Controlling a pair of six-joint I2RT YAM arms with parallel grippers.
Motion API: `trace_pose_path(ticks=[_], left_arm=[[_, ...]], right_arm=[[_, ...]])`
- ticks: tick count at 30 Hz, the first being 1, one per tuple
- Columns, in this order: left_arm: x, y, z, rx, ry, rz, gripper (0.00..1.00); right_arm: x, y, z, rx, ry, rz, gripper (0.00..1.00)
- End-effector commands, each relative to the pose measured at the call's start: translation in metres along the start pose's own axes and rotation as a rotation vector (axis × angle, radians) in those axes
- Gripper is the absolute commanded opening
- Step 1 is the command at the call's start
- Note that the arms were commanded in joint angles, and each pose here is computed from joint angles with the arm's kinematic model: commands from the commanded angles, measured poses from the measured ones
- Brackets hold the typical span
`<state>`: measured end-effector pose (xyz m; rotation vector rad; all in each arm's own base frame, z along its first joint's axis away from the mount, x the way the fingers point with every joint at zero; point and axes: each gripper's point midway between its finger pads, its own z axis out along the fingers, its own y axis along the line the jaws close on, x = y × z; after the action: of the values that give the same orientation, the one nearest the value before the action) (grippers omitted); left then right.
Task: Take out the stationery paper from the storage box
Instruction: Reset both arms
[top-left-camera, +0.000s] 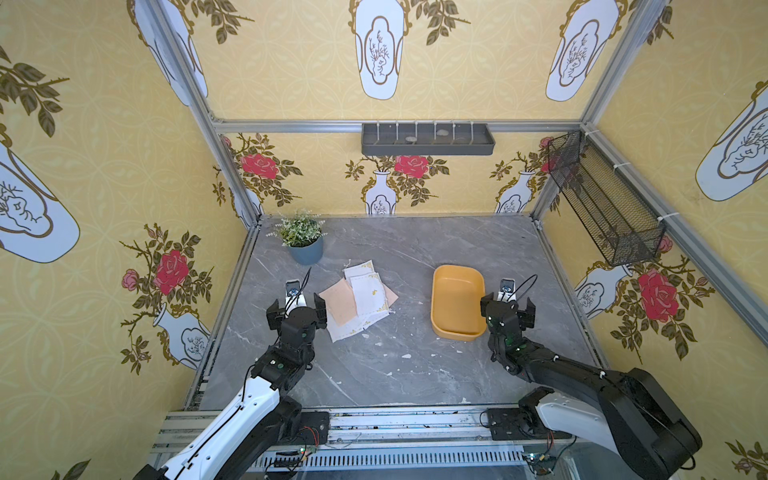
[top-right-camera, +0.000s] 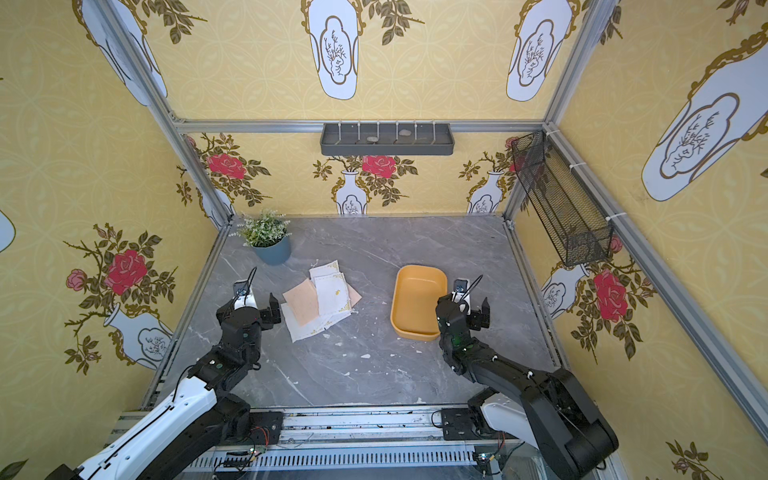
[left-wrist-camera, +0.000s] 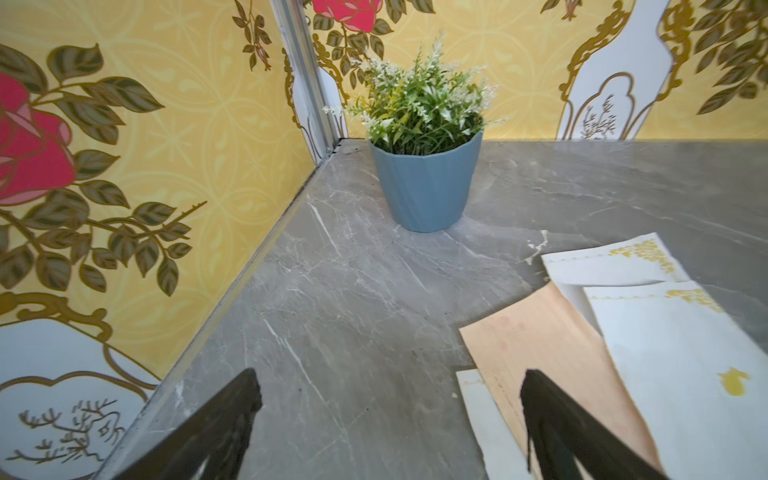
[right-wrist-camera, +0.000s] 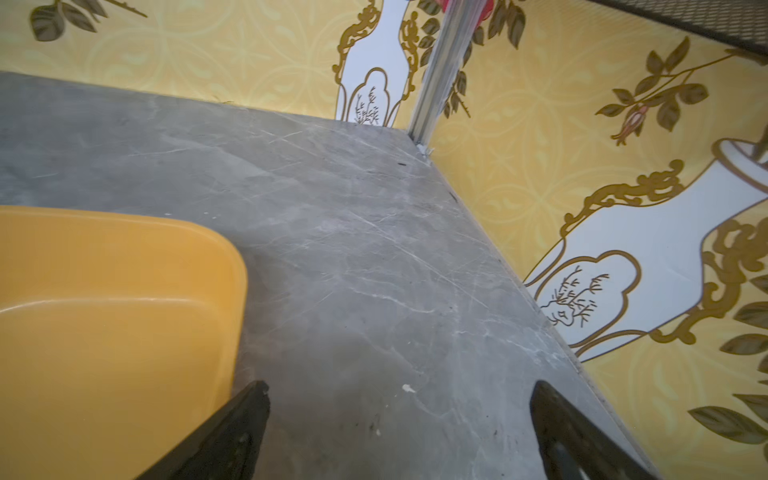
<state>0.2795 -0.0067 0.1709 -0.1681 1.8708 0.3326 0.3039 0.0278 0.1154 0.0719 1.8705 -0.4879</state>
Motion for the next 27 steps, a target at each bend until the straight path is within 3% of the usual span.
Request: trace_pose_path(ticks=[1, 5, 9, 12, 16, 19, 22, 27], left_arm=[[-0.005, 0.020, 0.012, -0.073, -0.062, -0.015, 0.99], [0.018, 0.031, 0.032, -0.019, -0.070, -0.122, 0.99], [0.025, 0.051, 0.044, -0.118, -0.065, -0.079, 0.99], [0.023, 0.049, 0.055, -0.075, -0.072, -0.101, 0.99], [0.021, 0.055, 0.073, -0.076, -0.082, -0.131, 0.99], [0.023, 0.046, 0.091, 0.010, -0.009, -0.147, 0.99], [0.026, 0.025, 0.098, 0.137, -0.048, -0.144, 0.99], [0.046, 0.008, 0.121, 0.198, 0.056, -0.111, 0.99]], right_arm=[[-0.016, -0.014, 0.009, 0.058, -0.089, 0.073, 0.97], [-0.011, -0.015, 0.025, 0.044, -0.090, 0.065, 0.97], [-0.007, -0.025, 0.048, 0.054, -0.096, 0.121, 0.97], [0.001, -0.027, 0.067, 0.071, -0.006, 0.126, 0.97], [0.001, -0.029, 0.063, -0.004, -0.030, 0.173, 0.97], [0.002, -0.036, 0.058, -0.015, -0.053, 0.215, 0.97], [0.006, -0.037, 0.060, -0.069, -0.043, 0.243, 0.97], [0.022, -0.040, 0.070, -0.200, 0.006, 0.356, 0.97]])
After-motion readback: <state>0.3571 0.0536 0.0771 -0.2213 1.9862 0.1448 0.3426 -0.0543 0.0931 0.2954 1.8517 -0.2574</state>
